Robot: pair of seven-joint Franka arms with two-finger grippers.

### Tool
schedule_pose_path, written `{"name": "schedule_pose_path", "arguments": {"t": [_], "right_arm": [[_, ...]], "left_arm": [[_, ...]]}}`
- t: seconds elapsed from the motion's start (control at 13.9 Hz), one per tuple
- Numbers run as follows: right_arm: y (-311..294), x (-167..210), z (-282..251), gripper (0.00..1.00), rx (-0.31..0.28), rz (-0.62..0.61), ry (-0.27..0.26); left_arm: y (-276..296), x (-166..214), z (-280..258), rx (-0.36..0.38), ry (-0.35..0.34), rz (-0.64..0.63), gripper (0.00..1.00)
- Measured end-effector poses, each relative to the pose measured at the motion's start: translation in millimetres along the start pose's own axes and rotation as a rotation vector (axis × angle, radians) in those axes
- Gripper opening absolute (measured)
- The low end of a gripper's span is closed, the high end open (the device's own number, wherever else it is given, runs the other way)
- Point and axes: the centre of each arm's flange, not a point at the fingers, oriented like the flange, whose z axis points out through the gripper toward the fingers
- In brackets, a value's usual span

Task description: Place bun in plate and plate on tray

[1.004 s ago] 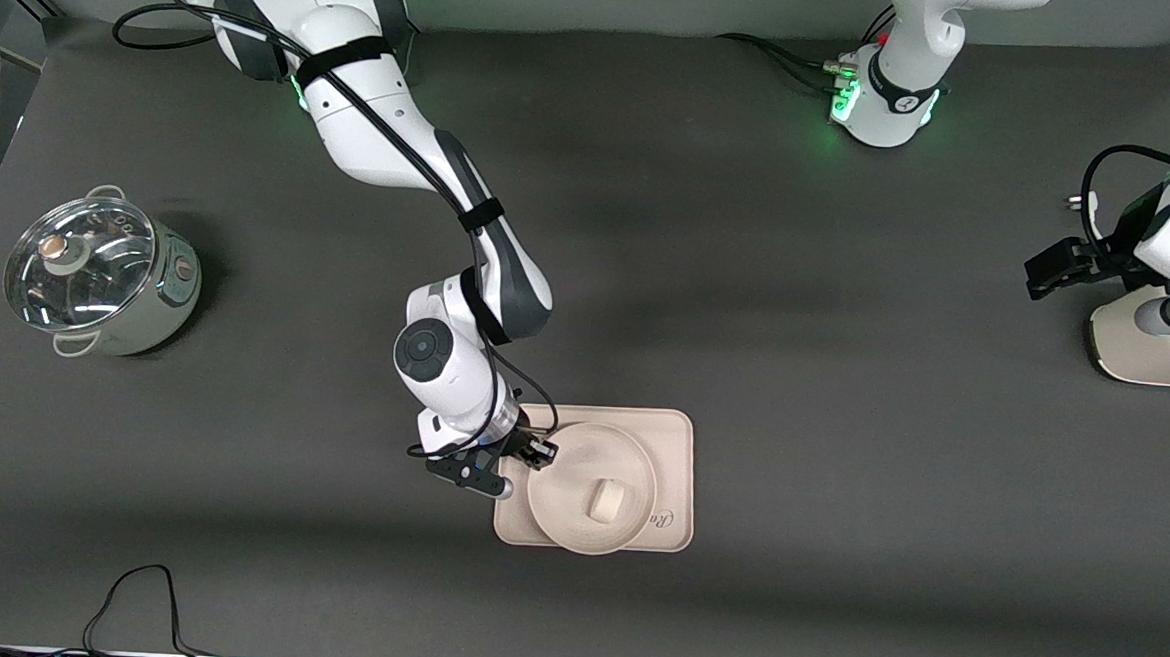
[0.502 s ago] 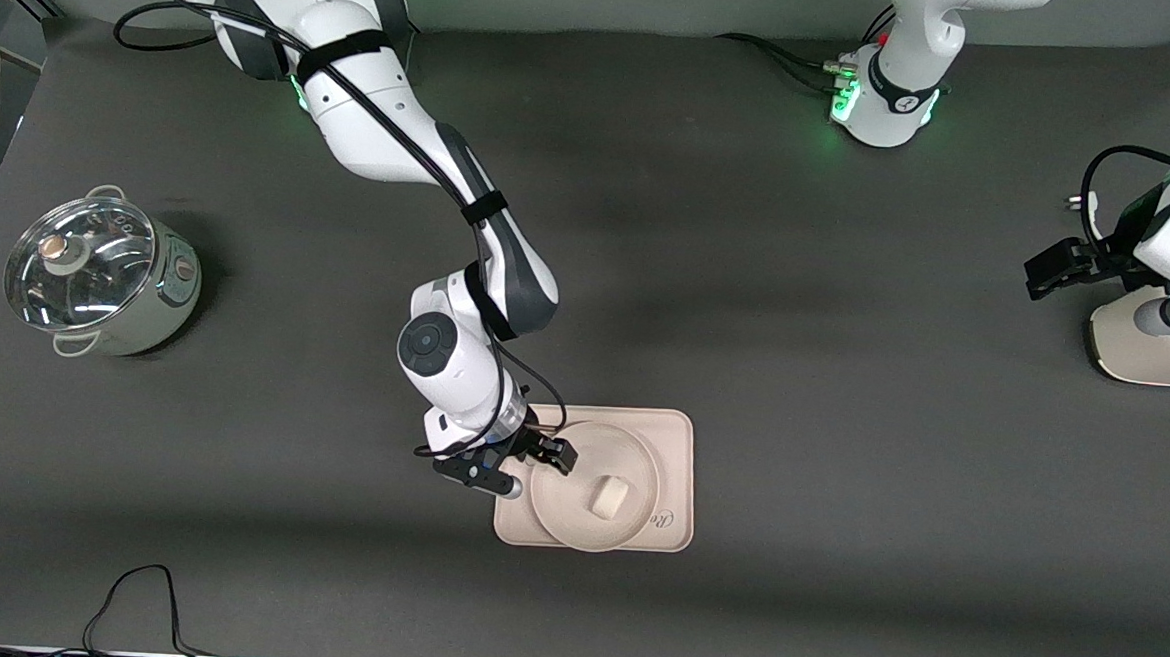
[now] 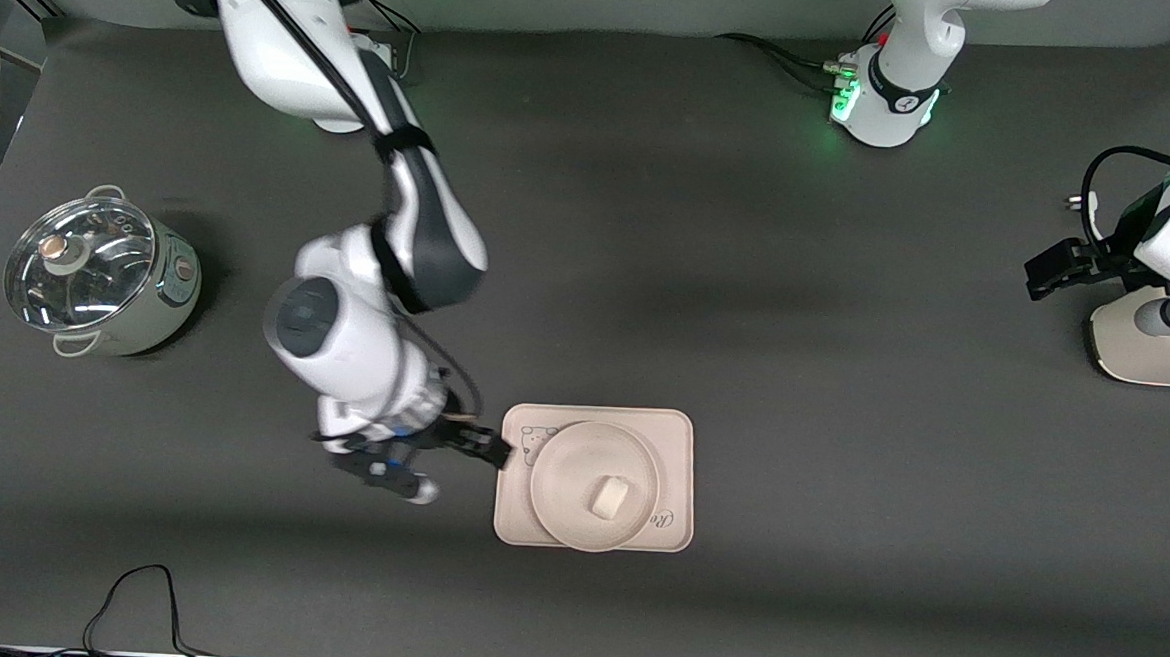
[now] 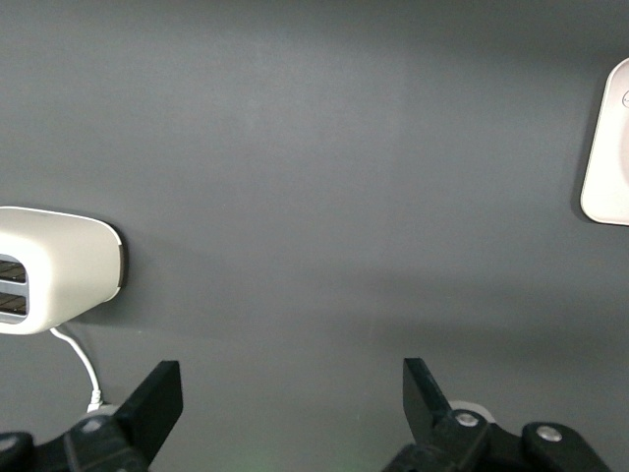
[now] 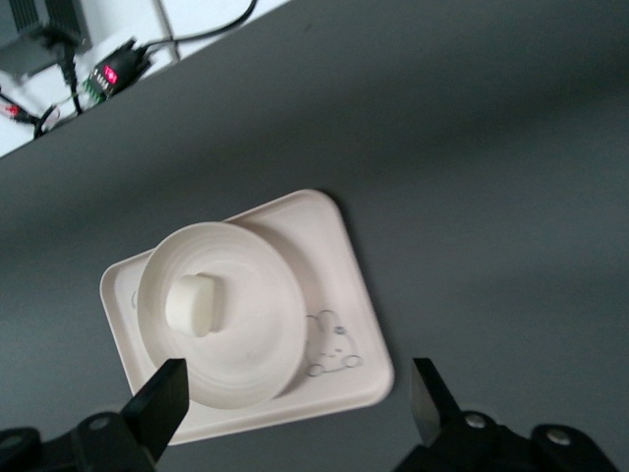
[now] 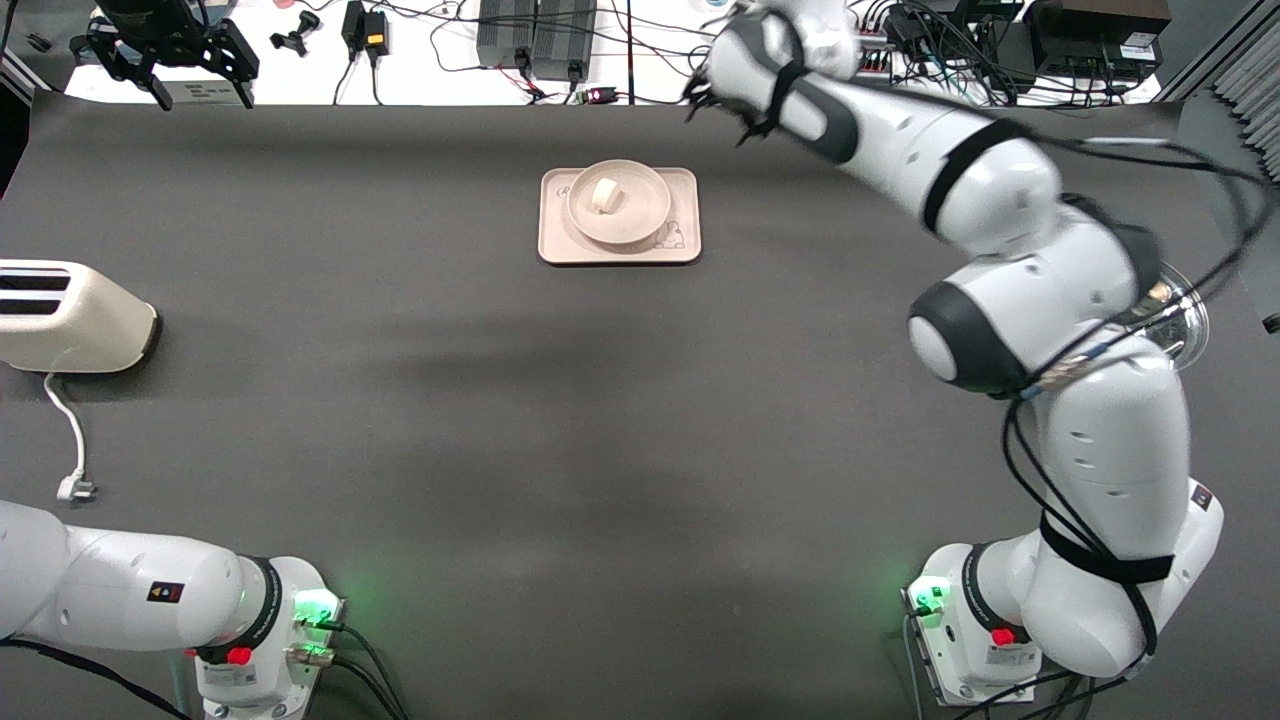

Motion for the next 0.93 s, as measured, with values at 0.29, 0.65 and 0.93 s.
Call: {"name": "schedule_pose_path", "arguments": {"t": [0.29, 0.65, 0.93], "right_arm": [[68, 20, -106, 1.00, -0.096, -0.032, -0.061], [141, 42, -161, 1.00, -0.134, -0.113, -0.117], [186, 53, -181, 1.00, -0.174, -0.135, -0.132]], "left_arm": [[0, 1, -2, -0.003, 0.014, 0.000, 1.00], [3, 8, 5, -0.013, 0.063, -0.005, 1.00], [2, 4, 10, -0.019, 0.088, -0.016, 1.00]]}}
